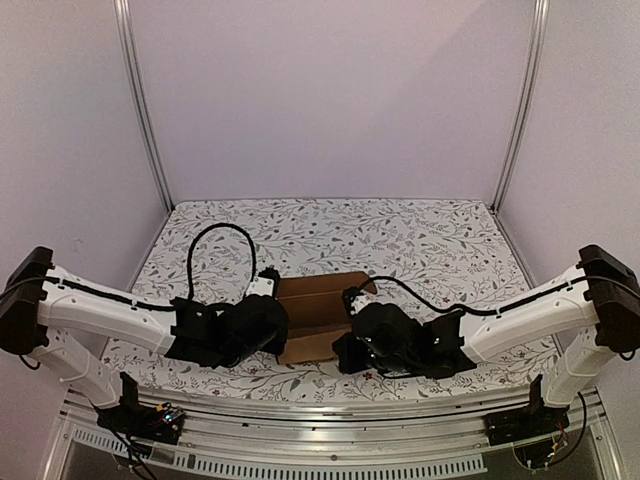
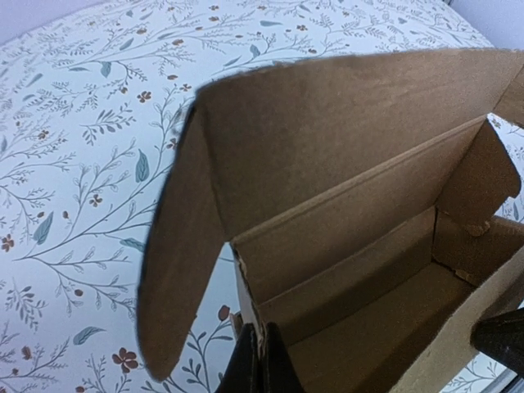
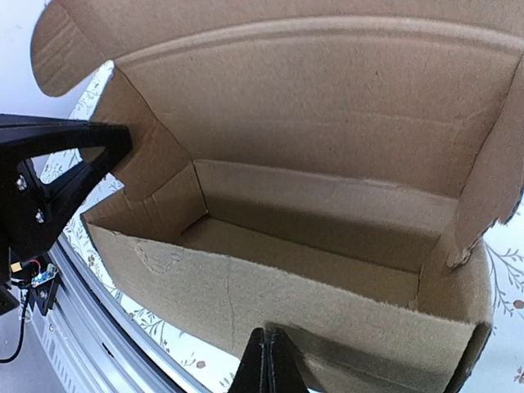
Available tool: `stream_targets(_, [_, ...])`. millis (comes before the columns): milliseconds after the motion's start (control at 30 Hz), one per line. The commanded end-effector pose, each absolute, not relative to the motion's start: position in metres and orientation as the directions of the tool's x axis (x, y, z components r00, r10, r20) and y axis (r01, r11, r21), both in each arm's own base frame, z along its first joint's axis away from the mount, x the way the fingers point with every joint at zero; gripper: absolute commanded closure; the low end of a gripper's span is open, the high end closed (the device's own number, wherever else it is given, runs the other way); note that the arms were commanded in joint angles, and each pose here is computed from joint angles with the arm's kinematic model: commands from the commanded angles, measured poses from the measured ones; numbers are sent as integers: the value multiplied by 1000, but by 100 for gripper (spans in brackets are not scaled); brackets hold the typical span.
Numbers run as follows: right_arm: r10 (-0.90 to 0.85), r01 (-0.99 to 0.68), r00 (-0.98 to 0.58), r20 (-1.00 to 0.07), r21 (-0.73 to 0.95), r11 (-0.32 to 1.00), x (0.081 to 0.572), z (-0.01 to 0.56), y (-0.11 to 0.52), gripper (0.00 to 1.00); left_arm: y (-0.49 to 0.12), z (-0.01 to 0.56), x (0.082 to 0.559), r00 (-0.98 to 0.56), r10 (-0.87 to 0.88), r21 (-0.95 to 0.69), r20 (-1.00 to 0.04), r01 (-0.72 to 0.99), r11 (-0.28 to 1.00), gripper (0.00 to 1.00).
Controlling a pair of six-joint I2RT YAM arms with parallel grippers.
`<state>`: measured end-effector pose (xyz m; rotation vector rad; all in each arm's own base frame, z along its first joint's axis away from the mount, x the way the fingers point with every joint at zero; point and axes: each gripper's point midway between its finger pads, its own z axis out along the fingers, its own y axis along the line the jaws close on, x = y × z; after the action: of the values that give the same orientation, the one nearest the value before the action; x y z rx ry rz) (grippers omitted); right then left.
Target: Fold the paper box
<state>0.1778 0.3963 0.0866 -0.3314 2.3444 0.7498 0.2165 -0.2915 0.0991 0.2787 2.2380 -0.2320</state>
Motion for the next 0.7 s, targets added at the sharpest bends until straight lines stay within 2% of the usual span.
stream_targets(0, [-156, -343, -806, -572, 235, 910, 165, 18, 345, 100, -308, 89, 186, -620, 155, -117, -769, 375, 920, 100])
stream_targets(400, [-82, -264, -806, -586, 232, 936, 172, 0, 344, 100, -316, 55, 159, -600, 217, -61, -770, 408, 911, 100])
stream_targets(667, [-123, -309, -809, -575, 239, 921, 166, 0, 350, 100, -311, 60, 162, -574, 225, 0, -787, 365, 931, 100])
